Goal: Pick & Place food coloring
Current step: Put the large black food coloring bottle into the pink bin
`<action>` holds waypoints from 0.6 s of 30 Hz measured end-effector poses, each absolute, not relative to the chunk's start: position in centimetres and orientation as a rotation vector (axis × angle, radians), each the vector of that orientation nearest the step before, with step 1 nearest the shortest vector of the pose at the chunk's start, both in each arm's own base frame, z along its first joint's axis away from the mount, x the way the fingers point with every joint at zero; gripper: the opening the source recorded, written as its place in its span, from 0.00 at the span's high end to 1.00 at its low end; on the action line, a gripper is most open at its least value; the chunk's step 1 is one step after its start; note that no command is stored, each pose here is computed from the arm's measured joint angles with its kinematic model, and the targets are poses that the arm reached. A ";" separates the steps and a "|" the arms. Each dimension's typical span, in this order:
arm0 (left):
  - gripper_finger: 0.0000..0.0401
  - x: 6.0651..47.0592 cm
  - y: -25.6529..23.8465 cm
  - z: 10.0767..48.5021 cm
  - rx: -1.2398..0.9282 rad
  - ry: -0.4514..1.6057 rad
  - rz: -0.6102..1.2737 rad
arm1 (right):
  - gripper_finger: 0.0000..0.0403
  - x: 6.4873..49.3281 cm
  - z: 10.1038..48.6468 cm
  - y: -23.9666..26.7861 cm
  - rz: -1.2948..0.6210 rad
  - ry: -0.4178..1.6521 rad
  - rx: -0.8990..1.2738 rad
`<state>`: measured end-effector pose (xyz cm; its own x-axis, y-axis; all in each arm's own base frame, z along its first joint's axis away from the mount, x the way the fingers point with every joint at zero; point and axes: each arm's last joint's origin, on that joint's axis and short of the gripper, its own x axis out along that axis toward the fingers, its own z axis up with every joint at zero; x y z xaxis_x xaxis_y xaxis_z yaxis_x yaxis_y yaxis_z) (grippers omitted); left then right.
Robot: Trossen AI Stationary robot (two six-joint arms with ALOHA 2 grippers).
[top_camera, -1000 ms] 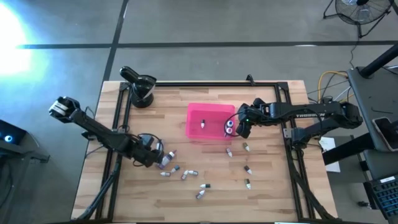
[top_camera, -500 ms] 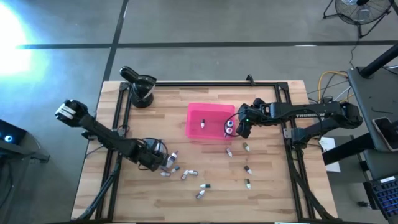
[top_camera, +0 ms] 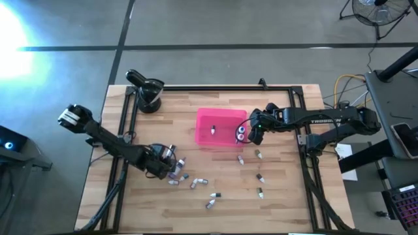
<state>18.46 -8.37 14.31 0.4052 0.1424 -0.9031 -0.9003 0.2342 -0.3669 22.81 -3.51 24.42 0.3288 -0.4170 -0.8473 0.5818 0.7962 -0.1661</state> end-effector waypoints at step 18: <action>0.81 18.5 -6.5 26.0 -0.955 1.495 0.717 | 0.47 22.9 24.4 -3.5 -0.656 1.041 0.177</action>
